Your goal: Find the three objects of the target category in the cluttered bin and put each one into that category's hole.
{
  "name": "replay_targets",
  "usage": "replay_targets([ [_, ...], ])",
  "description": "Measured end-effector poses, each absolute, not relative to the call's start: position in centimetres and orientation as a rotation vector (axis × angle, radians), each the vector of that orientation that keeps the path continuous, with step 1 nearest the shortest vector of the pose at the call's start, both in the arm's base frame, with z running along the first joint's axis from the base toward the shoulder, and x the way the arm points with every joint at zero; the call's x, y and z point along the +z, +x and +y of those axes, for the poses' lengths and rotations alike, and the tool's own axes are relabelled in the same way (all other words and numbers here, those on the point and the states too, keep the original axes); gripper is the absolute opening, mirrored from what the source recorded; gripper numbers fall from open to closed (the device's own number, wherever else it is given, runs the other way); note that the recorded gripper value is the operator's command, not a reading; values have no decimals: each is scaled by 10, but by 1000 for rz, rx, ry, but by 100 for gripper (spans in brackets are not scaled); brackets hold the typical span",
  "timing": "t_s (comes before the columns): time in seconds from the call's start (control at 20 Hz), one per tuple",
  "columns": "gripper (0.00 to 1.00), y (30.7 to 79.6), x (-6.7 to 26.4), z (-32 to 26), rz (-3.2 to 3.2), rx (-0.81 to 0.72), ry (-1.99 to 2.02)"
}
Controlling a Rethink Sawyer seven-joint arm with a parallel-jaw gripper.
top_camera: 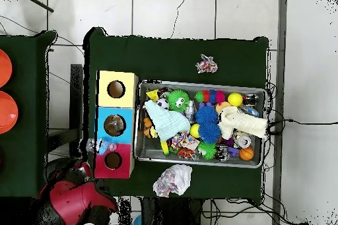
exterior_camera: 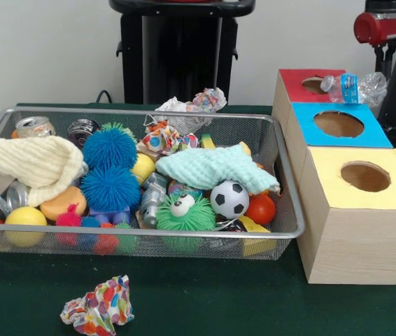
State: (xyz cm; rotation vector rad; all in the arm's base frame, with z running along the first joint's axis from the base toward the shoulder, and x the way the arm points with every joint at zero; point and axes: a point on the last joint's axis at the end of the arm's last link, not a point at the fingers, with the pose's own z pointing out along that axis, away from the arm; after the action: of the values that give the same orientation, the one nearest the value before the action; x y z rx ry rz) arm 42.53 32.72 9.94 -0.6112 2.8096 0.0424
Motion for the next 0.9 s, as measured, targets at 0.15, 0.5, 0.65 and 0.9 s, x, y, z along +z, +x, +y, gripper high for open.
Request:
replay_targets([
  [0.15,0,429,101,329,2801,44,-609],
  [0.5,100,430,101,329,2801,44,-610],
  [0.65,100,430,101,329,2801,44,-610],
  [0.9,100,430,101,329,2801,44,-610],
])
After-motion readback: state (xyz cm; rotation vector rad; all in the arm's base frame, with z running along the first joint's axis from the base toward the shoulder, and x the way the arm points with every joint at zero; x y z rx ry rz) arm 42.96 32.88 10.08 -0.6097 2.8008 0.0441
